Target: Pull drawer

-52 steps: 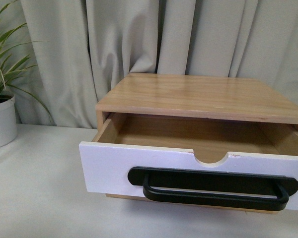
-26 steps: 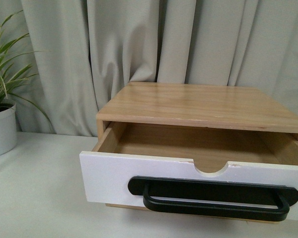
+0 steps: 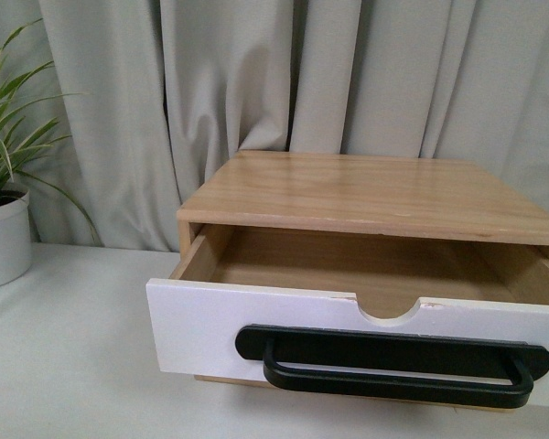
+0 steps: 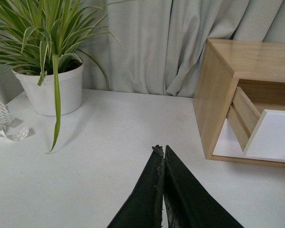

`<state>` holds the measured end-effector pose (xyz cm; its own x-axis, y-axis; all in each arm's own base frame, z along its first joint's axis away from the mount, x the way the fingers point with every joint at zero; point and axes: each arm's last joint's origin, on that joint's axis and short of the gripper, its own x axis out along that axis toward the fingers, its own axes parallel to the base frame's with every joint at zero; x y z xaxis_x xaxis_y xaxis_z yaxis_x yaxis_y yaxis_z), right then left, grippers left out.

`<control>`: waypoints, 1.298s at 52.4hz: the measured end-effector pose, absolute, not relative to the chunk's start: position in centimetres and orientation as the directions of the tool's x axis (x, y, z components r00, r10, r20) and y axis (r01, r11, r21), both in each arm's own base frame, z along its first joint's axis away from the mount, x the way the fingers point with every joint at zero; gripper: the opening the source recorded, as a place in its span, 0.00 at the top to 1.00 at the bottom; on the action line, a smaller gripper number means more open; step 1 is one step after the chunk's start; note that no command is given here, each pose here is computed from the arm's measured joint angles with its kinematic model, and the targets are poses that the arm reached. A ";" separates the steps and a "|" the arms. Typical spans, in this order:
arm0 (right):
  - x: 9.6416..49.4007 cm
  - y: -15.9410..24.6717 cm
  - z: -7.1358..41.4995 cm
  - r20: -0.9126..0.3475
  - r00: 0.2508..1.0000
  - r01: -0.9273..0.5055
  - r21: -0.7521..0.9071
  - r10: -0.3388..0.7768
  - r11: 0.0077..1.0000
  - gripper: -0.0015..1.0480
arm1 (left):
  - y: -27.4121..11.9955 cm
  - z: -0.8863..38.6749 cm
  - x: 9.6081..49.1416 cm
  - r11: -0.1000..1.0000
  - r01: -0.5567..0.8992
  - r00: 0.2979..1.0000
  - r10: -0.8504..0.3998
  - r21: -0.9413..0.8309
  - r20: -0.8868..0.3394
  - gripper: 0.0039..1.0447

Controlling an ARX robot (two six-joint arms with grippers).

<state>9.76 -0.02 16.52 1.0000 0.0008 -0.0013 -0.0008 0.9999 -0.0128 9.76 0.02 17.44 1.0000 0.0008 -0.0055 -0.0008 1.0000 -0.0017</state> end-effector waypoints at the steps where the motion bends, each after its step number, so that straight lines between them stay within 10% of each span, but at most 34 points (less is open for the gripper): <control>1: 9.8 0.0 16.5 -0.001 1.000 -0.001 -0.013 0.001 1.000 0.99 | 0.0 17.2 9.7 1.000 -0.002 1.000 0.002 -0.002 0.001 0.96; 18: 9.8 0.0 16.5 0.000 1.000 0.000 -0.013 0.000 1.000 0.95 | 0.0 16.5 9.7 1.000 -0.001 1.000 0.001 -0.002 -0.001 0.94; 45: 9.8 0.0 16.5 0.000 1.000 -0.001 -0.012 0.001 1.000 0.08 | 0.0 16.5 9.7 1.000 -0.001 1.000 0.001 -0.002 -0.001 0.04; 68: 9.8 0.0 16.5 0.000 1.000 -0.001 -0.011 0.001 1.000 0.09 | 0.0 16.5 9.7 1.000 -0.001 1.000 0.001 -0.002 -0.001 0.06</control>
<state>9.75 -0.02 16.53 1.0000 0.0008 0.0002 -0.0008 0.9999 -0.0109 9.74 0.02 16.54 1.0000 0.0011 -0.0010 -0.0011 1.0000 -0.0021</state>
